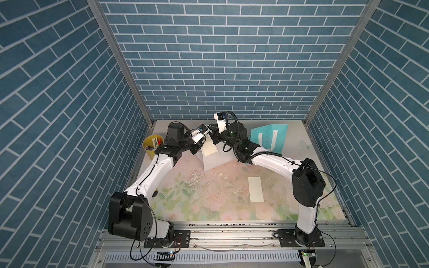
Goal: Staple the receipts to the bags
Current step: Place the stapler in the takeout bag, then staple the receipt to the takeout bag, then pick up the stapler from the takeout bag, then adjust the takeout bag at the center of the board, then place the stapler at the center of the board.
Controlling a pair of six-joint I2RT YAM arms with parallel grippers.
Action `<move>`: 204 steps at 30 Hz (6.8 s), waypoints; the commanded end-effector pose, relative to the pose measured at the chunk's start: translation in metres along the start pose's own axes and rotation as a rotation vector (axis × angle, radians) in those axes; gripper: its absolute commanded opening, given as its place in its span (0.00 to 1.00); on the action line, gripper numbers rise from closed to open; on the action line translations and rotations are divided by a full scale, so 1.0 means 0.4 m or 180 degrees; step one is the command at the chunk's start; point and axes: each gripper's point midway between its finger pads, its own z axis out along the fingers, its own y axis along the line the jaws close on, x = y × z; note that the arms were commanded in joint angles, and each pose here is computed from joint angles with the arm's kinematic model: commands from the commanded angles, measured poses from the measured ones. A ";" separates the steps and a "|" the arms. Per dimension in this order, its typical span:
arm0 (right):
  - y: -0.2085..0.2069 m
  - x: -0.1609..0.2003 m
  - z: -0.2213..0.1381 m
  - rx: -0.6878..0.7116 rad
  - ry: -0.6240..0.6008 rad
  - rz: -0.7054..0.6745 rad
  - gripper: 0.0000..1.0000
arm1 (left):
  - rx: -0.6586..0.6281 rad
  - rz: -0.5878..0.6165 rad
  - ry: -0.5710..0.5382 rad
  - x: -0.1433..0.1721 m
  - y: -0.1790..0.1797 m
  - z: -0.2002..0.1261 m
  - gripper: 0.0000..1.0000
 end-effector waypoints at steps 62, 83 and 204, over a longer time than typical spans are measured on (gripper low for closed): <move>-0.005 0.096 -0.070 -0.2693 0.0876 -0.2170 0.91 | 0.0342 0.0439 0.0315 0.051 -0.041 0.011 0.00; -0.016 0.192 -0.038 -0.2574 0.1171 -0.2473 0.69 | 0.0370 0.0443 0.0266 0.036 -0.041 0.008 0.00; -0.300 0.463 -1.029 0.2488 0.4310 0.2126 0.00 | -0.0074 0.0362 0.0589 0.045 0.248 0.071 0.18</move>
